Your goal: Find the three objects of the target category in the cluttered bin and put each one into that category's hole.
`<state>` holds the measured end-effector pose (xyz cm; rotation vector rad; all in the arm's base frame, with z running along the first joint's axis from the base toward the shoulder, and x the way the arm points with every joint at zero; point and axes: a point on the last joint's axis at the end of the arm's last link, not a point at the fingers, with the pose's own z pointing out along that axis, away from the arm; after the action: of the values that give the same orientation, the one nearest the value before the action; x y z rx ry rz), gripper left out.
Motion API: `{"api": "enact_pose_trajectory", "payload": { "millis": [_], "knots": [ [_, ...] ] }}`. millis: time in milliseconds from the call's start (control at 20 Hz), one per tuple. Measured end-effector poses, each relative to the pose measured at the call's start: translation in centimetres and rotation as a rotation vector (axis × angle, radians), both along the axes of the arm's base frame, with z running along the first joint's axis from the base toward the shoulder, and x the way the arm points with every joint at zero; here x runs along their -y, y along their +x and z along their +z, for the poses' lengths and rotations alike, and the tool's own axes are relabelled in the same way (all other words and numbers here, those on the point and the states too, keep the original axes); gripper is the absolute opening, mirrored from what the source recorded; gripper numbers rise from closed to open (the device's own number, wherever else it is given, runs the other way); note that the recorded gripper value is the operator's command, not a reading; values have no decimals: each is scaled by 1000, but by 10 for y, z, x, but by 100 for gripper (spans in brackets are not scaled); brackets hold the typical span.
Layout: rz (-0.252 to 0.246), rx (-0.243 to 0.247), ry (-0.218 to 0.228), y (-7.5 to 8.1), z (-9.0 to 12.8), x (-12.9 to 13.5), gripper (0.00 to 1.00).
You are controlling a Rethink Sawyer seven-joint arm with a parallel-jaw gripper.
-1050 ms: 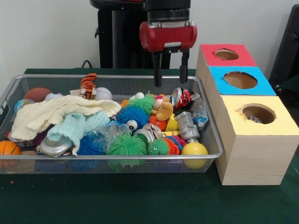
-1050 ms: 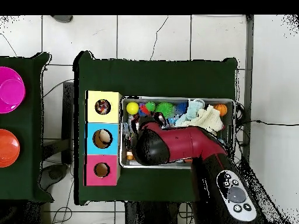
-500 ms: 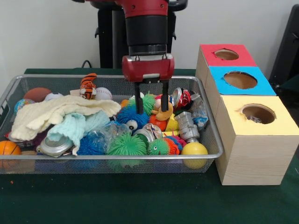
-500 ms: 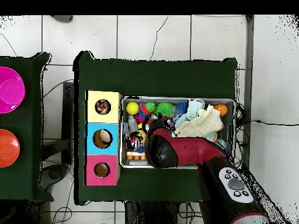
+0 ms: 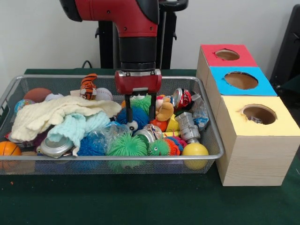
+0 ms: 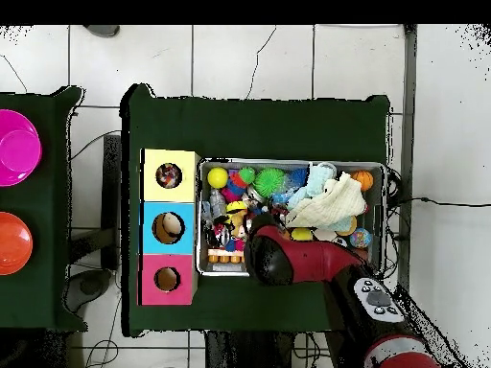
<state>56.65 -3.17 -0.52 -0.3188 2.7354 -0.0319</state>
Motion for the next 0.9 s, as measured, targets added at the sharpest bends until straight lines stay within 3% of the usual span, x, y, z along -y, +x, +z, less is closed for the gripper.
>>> {"api": "enact_pose_trajectory", "payload": {
  "millis": [550, 900],
  "knots": [
    [16, -60, -46, -26, -12, -3, 100],
    [-13, -91, -56, -37, -13, -4, 100]
  ]
}}
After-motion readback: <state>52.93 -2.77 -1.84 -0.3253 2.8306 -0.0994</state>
